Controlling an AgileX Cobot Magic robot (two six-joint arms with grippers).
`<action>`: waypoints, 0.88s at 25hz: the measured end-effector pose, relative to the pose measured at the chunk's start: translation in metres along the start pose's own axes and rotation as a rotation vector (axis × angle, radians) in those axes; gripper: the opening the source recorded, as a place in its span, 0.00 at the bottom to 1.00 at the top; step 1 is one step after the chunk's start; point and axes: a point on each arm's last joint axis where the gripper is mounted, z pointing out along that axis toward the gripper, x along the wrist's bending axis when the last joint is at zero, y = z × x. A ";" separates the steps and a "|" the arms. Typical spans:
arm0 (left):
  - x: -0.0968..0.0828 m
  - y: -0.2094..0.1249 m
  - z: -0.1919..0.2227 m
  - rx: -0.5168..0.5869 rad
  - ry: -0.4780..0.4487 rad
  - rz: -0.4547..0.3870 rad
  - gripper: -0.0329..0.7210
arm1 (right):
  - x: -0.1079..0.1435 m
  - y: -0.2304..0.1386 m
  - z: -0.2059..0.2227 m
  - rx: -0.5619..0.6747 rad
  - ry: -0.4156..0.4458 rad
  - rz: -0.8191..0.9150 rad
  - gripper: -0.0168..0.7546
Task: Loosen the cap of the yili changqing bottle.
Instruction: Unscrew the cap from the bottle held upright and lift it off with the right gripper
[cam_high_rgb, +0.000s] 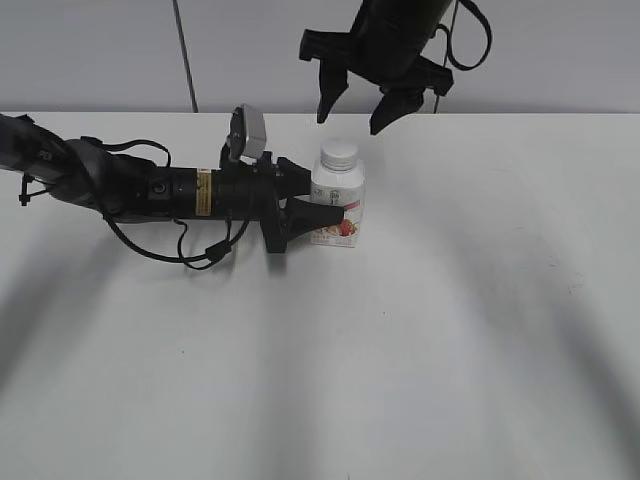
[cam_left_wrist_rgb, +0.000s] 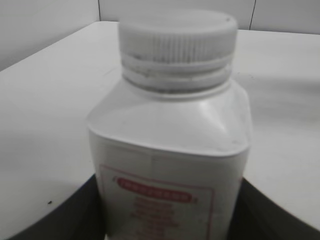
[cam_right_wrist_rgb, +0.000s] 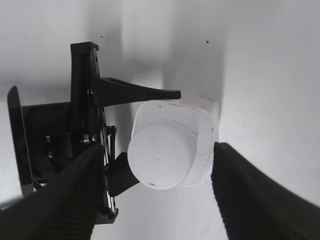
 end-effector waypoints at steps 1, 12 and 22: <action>0.000 0.000 0.000 0.000 0.000 0.000 0.58 | 0.000 0.001 0.000 -0.009 0.002 0.000 0.71; -0.002 0.001 0.005 0.001 0.003 0.001 0.58 | 0.004 0.001 0.000 -0.029 -0.006 -0.016 0.71; -0.002 0.001 0.005 0.002 0.003 0.002 0.58 | -0.004 -0.003 0.027 0.044 -0.037 -0.005 0.70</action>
